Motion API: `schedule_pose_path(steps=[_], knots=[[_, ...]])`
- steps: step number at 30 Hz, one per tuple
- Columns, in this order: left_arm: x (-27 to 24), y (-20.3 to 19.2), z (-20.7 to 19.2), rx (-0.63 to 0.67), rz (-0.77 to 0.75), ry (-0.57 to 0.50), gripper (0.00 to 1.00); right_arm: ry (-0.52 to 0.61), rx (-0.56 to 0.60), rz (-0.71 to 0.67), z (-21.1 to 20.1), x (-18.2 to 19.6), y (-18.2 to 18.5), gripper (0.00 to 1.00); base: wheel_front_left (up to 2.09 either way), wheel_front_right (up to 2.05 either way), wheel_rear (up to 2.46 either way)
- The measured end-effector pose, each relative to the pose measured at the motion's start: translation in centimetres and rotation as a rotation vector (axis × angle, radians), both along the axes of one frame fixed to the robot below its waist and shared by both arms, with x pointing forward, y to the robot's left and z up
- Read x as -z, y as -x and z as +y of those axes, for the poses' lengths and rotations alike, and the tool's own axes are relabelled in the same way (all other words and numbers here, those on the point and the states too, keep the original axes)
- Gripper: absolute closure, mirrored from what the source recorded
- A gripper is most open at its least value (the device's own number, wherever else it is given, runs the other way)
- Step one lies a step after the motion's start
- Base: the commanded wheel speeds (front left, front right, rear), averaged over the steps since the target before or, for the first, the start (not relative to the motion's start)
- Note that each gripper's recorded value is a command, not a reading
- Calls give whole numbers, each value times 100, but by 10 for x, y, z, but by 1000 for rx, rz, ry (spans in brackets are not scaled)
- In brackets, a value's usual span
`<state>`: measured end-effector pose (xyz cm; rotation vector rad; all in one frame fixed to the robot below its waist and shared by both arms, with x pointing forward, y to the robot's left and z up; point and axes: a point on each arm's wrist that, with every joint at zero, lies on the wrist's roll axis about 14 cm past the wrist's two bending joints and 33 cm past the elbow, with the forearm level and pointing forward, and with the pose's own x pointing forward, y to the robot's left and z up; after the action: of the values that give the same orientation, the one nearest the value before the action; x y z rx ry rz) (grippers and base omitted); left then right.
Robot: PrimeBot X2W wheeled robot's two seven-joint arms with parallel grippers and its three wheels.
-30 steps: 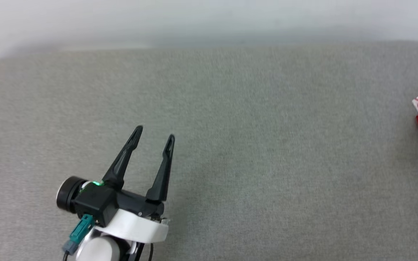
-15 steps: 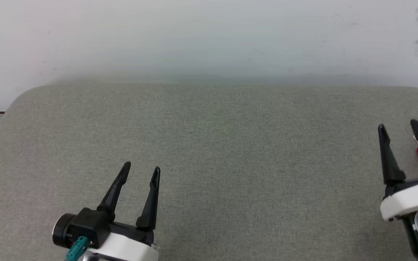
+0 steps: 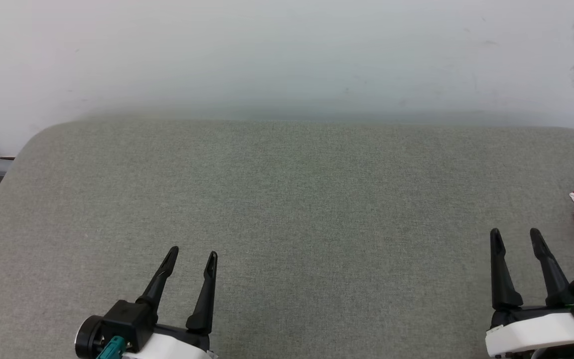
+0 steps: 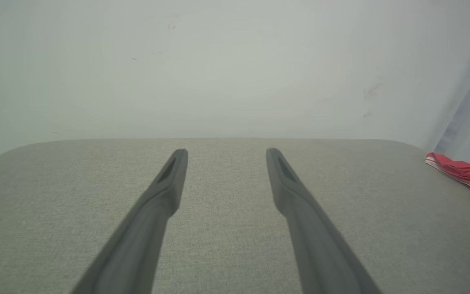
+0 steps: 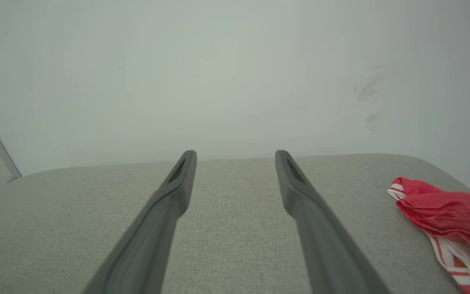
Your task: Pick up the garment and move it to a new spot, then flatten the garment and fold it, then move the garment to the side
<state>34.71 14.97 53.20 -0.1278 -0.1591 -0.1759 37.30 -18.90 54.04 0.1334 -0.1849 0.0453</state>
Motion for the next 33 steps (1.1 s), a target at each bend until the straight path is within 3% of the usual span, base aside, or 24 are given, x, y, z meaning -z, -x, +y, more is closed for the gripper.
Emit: schedule_pose_path(steps=[33], knots=[[-14,-4,1,-16,-46,-28,0,-8,-20,-13,9,-2,-1,0,0,0,0]])
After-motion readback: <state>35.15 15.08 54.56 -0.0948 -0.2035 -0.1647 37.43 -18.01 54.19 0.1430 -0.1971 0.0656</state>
